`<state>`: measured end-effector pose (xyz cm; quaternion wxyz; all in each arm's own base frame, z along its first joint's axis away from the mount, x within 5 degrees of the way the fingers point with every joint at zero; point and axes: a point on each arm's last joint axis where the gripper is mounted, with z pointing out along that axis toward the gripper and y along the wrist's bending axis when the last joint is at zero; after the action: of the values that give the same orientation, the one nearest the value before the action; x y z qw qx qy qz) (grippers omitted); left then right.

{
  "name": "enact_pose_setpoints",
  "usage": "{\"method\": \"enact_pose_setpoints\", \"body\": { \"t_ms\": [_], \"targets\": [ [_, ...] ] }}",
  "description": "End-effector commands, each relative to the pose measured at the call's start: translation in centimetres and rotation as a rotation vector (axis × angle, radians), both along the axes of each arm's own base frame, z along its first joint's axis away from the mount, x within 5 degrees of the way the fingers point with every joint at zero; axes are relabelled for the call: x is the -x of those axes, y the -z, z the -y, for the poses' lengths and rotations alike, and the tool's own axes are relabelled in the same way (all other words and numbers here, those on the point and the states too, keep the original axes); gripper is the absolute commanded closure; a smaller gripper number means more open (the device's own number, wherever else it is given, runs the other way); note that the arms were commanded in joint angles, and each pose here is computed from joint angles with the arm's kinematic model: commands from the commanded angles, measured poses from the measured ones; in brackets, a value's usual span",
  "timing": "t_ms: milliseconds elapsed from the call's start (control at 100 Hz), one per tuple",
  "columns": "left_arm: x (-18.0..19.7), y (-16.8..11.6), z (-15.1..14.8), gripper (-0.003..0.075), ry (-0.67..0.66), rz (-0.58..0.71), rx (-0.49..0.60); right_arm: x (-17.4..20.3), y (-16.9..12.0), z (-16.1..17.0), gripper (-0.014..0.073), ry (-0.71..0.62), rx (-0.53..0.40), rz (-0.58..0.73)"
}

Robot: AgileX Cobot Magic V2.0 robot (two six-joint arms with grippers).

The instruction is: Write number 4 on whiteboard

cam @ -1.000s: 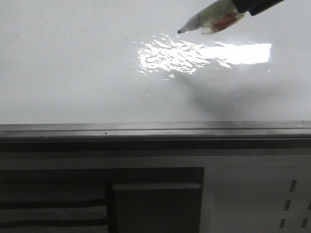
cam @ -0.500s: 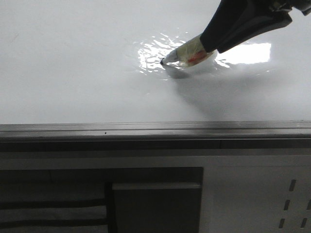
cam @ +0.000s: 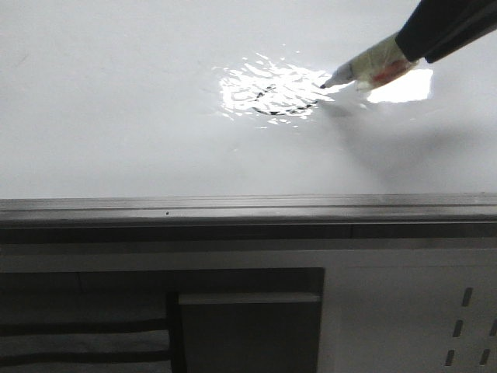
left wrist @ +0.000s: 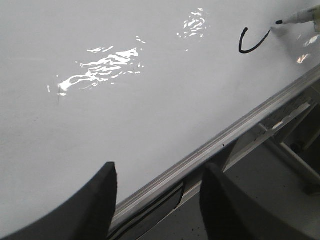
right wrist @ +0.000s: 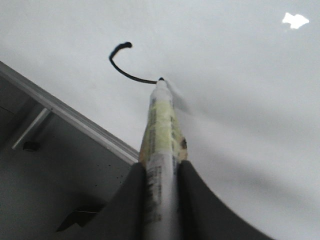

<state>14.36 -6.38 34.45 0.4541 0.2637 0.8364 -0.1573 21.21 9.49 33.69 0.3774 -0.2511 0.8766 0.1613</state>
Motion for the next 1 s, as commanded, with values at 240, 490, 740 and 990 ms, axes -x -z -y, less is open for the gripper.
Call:
{"method": "enact_pose_setpoints", "body": {
  "t_ms": [240, 490, 740, 990],
  "targets": [
    [-0.3, -1.3, 0.0, 0.0377, -0.029, 0.067, 0.055, -0.9, -1.6, -2.0, 0.0641, -0.015, -0.062, 0.165],
    [-0.4, -1.3, 0.0, 0.0377, -0.030, 0.068, 0.055, -1.6, 1.5, -2.6, 0.0641, -0.092, 0.075, -0.003],
    [0.0, -2.3, 0.8, 0.0377, 0.071, 0.140, 0.008, 1.6, -2.3, -2.9, 0.0641, -0.226, 0.091, 0.139],
    [0.7, -3.8, 4.8, 0.0377, 0.507, 0.211, -0.110, 6.1, -5.0, -2.6, 0.0641, -0.564, 0.275, 0.438]
  ]
}}
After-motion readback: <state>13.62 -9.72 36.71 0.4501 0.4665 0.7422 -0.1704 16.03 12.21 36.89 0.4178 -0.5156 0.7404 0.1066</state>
